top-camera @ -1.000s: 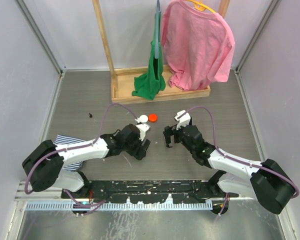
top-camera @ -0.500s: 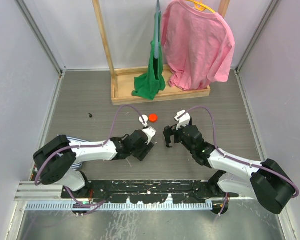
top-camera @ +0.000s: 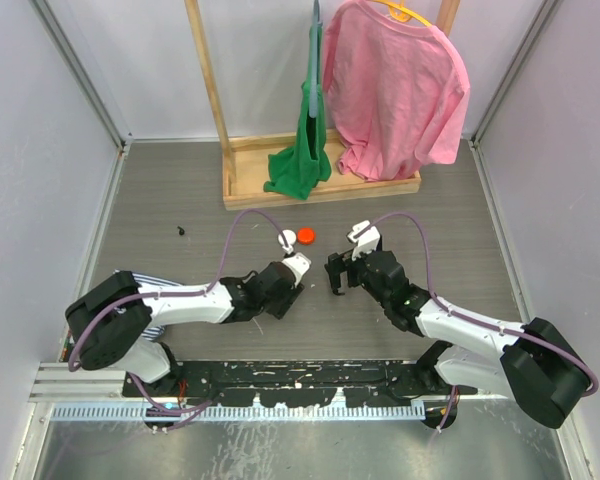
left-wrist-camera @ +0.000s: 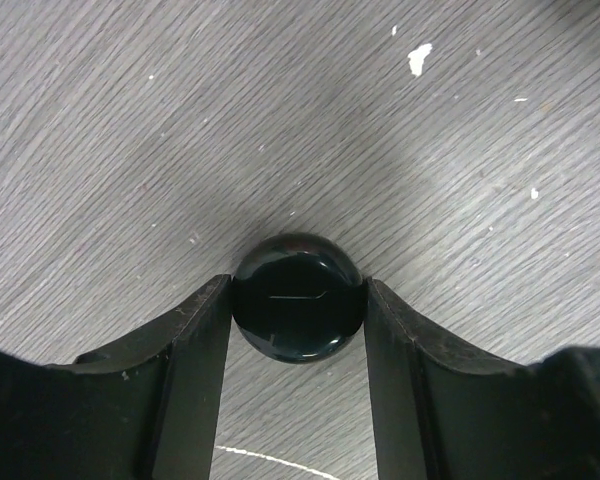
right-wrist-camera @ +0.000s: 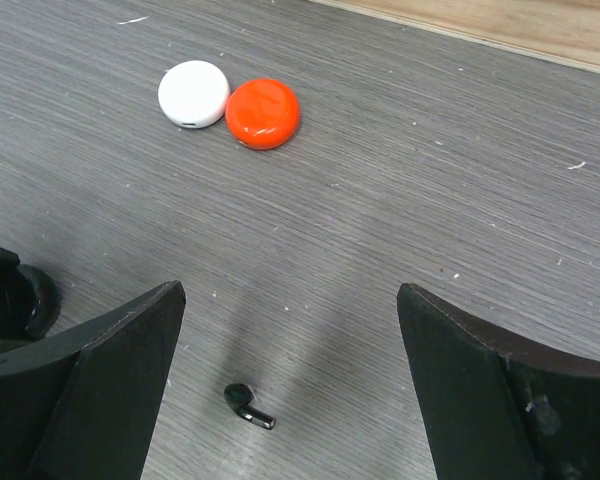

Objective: Insert the wireless bluetooth earbuds into the charging case
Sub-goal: Pick up the charging case at the center of the board.

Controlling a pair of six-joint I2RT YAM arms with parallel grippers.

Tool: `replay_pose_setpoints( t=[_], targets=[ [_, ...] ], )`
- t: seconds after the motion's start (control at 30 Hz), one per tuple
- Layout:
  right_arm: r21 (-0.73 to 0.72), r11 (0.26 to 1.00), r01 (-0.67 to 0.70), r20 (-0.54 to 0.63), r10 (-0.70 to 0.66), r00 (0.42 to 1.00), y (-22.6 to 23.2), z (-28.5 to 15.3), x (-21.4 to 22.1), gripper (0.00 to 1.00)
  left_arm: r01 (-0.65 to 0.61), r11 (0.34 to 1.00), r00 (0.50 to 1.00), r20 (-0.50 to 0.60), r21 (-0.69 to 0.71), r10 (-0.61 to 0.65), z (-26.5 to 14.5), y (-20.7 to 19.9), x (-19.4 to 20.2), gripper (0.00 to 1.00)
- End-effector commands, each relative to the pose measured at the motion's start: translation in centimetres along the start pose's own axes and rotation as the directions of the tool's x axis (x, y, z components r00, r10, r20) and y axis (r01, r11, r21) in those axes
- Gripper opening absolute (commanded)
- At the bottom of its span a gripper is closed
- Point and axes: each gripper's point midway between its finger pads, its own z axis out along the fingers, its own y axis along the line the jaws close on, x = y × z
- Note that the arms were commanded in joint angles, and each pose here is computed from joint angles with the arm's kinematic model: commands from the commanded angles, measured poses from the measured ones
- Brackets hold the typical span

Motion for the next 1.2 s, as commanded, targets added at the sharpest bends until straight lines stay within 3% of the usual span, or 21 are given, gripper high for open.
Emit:
replay_pose_setpoints(
  t=[0.0,0.37,0.7,1.03,1.17],
  targets=[
    [-0.059,0.998,-0.019,0.097,0.025,0.995,1.3,0.1,-3.8,0.93,0.028,0.999,0.994,0.106,-0.047,-0.023,-1.0,1.1,-2.0,0.44],
    [-0.155,0.986,-0.060,0.075,0.072,0.995,3.4,-0.5,-6.2,0.92,0.031,1.000,0.938,0.344,0.007,-0.031,-3.7,1.1,-6.2,0.43],
    [-0.321,0.934,-0.158,0.037,0.178,0.983,6.7,-3.0,-10.1,0.87,-0.071,0.991,0.757,0.653,0.111,-0.018,-8.7,-0.2,-11.7,0.44],
    [-0.482,0.844,-0.237,-0.048,0.245,0.968,10.3,-4.7,-12.3,0.81,-0.188,0.980,0.596,0.801,0.069,0.058,-12.1,-0.5,-14.2,0.46],
    [-0.540,0.800,-0.262,-0.090,0.255,0.963,11.6,-5.0,-12.4,0.78,-0.207,0.976,0.564,0.823,0.060,0.069,-12.7,-0.6,-14.7,0.46]
  ],
)
